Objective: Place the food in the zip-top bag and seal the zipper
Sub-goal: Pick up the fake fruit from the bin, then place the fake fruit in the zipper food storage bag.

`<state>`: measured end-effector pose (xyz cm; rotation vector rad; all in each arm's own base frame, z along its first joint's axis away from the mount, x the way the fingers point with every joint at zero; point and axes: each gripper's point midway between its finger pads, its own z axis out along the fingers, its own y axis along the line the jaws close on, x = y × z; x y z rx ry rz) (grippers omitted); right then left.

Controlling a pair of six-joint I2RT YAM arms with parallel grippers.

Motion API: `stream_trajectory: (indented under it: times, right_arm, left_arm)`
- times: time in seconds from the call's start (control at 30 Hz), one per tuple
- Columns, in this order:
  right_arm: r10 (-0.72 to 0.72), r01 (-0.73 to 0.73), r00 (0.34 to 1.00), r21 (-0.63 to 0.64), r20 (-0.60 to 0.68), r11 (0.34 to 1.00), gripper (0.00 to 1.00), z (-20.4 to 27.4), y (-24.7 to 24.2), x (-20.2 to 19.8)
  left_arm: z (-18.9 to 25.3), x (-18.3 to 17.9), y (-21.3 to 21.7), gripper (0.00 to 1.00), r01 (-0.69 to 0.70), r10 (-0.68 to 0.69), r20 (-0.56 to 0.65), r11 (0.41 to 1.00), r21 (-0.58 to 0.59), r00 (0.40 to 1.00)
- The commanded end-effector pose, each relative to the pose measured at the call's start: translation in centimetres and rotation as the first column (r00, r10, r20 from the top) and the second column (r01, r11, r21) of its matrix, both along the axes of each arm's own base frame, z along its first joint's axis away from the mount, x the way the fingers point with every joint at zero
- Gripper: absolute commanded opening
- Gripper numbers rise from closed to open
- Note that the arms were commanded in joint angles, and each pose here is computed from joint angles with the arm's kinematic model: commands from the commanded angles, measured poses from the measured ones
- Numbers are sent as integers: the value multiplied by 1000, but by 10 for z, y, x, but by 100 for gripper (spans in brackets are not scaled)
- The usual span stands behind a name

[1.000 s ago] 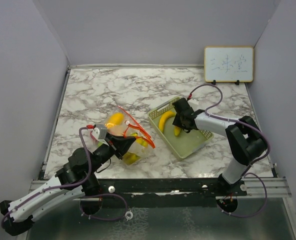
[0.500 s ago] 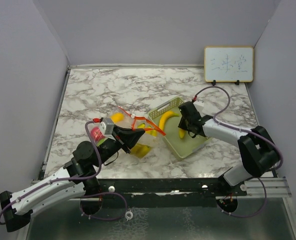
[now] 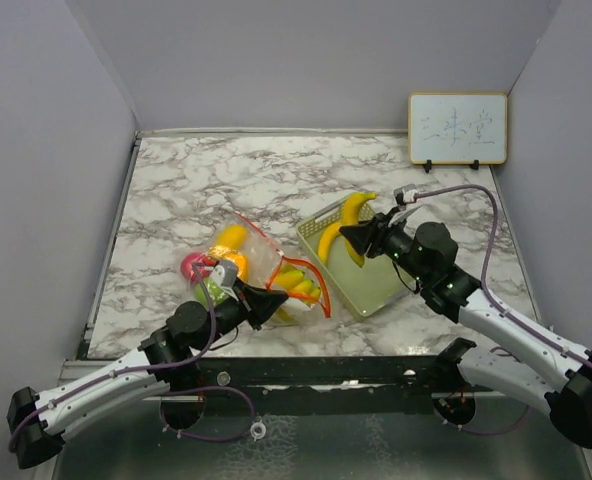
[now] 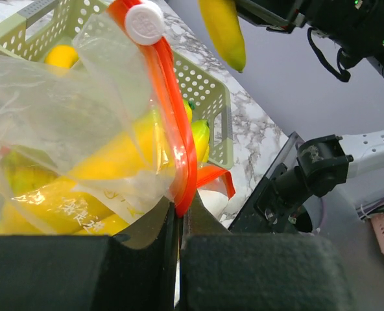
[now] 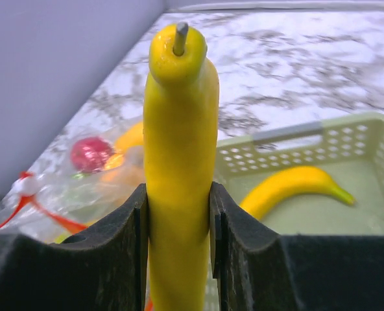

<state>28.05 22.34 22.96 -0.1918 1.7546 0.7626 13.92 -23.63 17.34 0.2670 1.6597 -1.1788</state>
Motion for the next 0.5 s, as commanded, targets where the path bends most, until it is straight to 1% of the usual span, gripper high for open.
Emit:
stream_trajectory:
  times: [0.0, 0.1, 0.17, 0.23, 0.37, 0.47]
  right_arm:
    - [243, -268, 932, 63, 268, 961, 2, 53, 49, -32]
    - [304, -351, 884, 72, 356, 934, 2, 75, 77, -52]
    - [313, -371, 866, 82, 391, 925, 2, 87, 92, -66]
    - [294, -382, 850, 125, 438, 916, 2, 98, 96, -74]
    - [230, -397, 823, 234, 520, 888, 2, 121, 90, -84]
    - [179, -392, 794, 266, 581, 881, 2, 138, 90, -85]
  left_arm:
    - [18, 3, 12, 0, -59, 58, -41, 998, -9, 997]
    - [48, 6, 20, 0, -93, 92, -7, 995, -37, 996]
    - [69, 8, 24, 0, -107, 108, 19, 993, -50, 994]
    - [80, 9, 24, 0, -111, 112, 35, 993, -46, 993]
    - [84, 10, 19, 0, -96, 97, 40, 995, -26, 994]
    - [75, 10, 14, 0, -84, 84, 16, 996, -9, 996]
